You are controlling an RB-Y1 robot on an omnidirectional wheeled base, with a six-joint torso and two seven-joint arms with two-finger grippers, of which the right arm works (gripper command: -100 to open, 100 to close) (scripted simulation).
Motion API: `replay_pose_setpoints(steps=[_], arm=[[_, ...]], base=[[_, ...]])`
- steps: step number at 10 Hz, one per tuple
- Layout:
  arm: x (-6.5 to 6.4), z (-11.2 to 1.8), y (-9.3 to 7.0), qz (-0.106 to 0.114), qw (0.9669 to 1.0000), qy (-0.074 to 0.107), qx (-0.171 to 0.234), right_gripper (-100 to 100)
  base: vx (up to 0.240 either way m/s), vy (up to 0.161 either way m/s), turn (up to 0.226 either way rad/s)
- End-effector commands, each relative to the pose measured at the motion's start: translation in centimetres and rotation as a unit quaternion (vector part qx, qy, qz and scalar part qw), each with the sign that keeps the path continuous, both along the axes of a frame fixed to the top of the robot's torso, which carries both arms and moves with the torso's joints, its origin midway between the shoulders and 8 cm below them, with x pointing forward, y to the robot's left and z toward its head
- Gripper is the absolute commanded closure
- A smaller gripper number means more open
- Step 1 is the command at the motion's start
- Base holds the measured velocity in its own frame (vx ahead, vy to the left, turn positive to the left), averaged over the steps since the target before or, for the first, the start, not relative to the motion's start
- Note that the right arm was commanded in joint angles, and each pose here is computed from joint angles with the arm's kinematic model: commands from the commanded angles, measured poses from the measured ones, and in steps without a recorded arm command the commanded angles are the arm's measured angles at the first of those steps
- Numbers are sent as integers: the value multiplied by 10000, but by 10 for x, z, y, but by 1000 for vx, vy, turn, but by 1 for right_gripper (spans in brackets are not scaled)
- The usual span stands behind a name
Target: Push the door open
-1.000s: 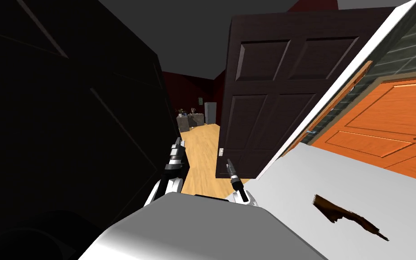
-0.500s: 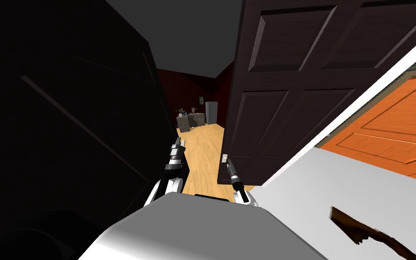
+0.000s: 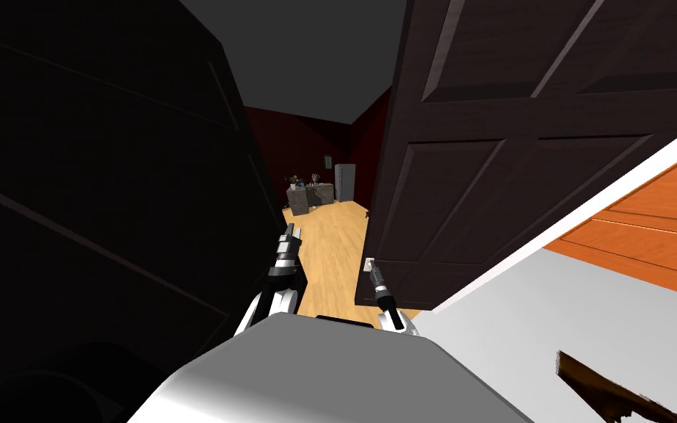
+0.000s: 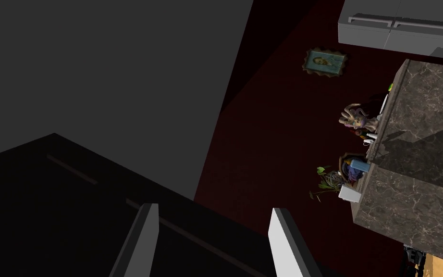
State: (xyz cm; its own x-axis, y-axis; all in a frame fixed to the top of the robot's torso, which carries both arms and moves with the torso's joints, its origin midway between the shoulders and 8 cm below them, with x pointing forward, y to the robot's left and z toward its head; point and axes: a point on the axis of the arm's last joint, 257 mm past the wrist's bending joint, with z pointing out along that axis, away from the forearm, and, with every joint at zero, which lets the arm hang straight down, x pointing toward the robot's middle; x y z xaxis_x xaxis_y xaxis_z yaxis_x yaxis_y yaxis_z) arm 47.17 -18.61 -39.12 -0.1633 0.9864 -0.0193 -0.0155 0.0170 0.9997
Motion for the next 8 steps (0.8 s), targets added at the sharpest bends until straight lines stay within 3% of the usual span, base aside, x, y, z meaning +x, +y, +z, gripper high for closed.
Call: replay_pose_setpoints(steps=[1, 5, 6, 8], arm=[[0, -1, 0, -3, 10000, 9, -3, 100], [0, -1, 0, -3, 10000, 9, -3, 100], [0, -2, -11, -68, 9999, 27, -95, 100], [0, -2, -15, -94, 9999, 22, -123, 100]], base=[[-31, -7, 13], [-10, -2, 0], [111, 30, -94], [168, 22, -71]])
